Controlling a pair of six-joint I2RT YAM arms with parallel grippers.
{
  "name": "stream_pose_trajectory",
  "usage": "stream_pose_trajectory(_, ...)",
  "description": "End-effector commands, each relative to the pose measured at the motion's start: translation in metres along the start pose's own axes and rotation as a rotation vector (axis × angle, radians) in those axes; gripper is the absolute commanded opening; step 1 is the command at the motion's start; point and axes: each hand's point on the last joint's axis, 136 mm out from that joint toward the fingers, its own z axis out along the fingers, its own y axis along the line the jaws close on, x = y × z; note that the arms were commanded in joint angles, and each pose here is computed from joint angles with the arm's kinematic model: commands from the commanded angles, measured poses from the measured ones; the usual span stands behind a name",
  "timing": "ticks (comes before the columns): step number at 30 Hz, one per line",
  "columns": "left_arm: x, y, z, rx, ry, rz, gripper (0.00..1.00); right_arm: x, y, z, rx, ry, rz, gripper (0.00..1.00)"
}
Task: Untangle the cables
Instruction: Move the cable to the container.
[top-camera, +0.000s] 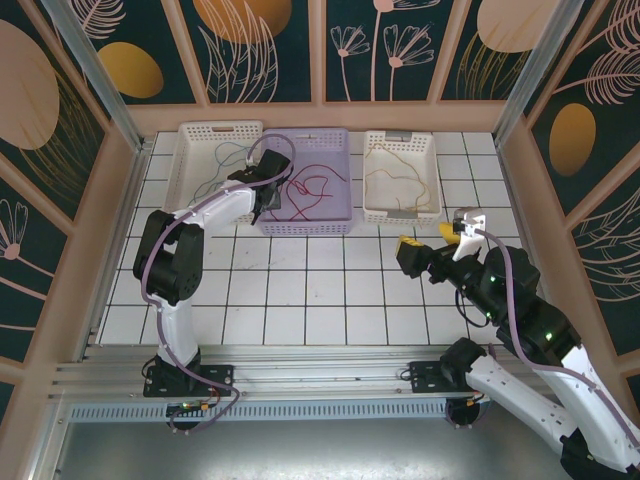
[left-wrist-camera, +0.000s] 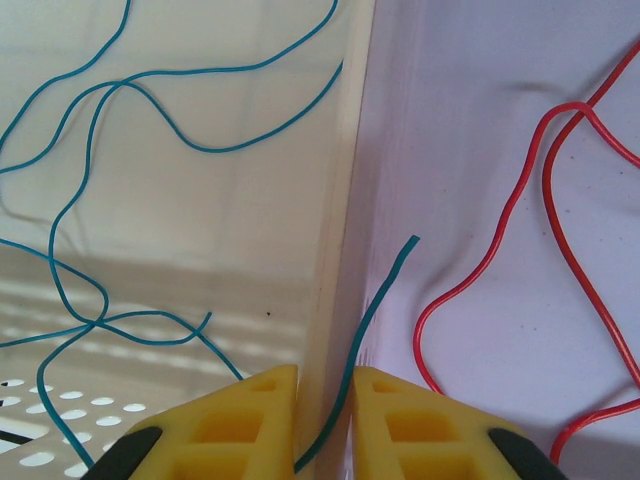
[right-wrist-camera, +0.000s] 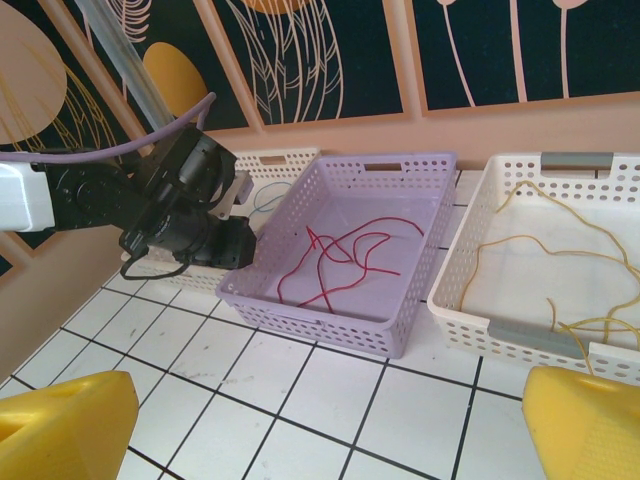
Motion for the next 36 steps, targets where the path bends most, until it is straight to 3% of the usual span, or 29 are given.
stream_pose_trajectory(1, -0.014, 0.001, -0.014, -0.006, -0.036, 0.001, 0.19, -0.008, 0.007, -0.002, -0.036, -0.035, 0.016, 0.99)
stream_pose_trajectory(14, -0.02, 0.002, -0.019, -0.001, -0.058, -0.01, 0.3, -0.009, 0.008, -0.003, -0.039, -0.036, 0.018, 0.99)
stream_pose_trajectory(30, -0.028, 0.003, -0.026, 0.0, -0.076, -0.018, 0.15, -0.015, 0.009, -0.005, -0.04, -0.042, 0.008, 0.99)
stream_pose_trajectory(36, -0.034, 0.004, -0.034, 0.008, -0.096, -0.03, 0.15, -0.015, 0.01, -0.005, -0.045, -0.04, 0.008, 0.99)
